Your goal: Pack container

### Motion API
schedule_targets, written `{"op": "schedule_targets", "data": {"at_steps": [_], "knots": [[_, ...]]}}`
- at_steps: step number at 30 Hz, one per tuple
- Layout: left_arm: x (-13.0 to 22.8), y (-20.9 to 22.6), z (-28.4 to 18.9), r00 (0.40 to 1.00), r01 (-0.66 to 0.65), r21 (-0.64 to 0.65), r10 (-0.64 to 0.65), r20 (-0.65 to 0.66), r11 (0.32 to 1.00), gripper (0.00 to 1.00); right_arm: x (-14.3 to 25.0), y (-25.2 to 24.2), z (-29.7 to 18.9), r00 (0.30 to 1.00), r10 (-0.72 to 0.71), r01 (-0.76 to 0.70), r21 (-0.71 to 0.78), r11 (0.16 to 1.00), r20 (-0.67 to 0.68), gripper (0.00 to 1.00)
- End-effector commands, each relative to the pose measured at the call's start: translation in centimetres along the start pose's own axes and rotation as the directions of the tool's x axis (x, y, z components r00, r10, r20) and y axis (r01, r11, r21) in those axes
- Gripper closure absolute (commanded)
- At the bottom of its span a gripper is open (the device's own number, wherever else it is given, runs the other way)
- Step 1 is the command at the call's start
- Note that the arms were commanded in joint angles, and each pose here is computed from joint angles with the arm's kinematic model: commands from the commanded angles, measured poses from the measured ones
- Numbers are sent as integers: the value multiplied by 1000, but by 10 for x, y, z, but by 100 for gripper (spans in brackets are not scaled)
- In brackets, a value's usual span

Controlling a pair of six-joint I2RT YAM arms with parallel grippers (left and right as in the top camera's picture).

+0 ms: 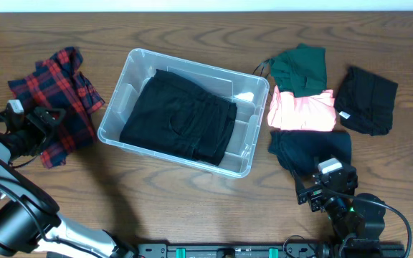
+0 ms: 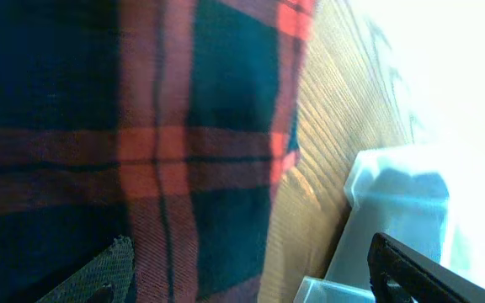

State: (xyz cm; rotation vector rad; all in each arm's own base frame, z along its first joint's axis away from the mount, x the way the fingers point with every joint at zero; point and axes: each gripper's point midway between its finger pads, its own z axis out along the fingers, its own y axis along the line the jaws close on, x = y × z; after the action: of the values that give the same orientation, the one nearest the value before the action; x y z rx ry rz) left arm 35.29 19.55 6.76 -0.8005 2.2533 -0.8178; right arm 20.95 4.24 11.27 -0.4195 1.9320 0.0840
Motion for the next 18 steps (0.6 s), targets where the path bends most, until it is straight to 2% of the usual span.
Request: {"op": "schedule_targets", "data": {"at_steps": [1,3,5,8,9,11,18], "knots": [[-8,-21,-18,983,-180,44,177,55,983,11,1,-3,0,1000,16,-16,16,1000,0,1],[-19,-17,-32,975,-199,-16,199,99,980,10,1,-3,0,1000,16,-16,16,1000,0,1],[-33,6,-48,978,-124,-164,148,145,979,6,1,-3,0,1000,15,-15,16,1000,0,1],[-47,48,-75,970,-26,-381,115,213,924,3,1,-3,0,1000,16,-16,16,1000,0,1],[-48,56,-78,969,-14,-413,114,218,911,3,1,-3,0,1000,16,-16,16,1000,0,1],[-51,66,-79,967,-8,-447,120,224,895,3,1,-3,0,1000,16,-16,16,1000,0,1],[-51,90,-56,973,-1,-439,102,208,898,1,1,-3,0,1000,16,-16,16,1000,0,1]]}}
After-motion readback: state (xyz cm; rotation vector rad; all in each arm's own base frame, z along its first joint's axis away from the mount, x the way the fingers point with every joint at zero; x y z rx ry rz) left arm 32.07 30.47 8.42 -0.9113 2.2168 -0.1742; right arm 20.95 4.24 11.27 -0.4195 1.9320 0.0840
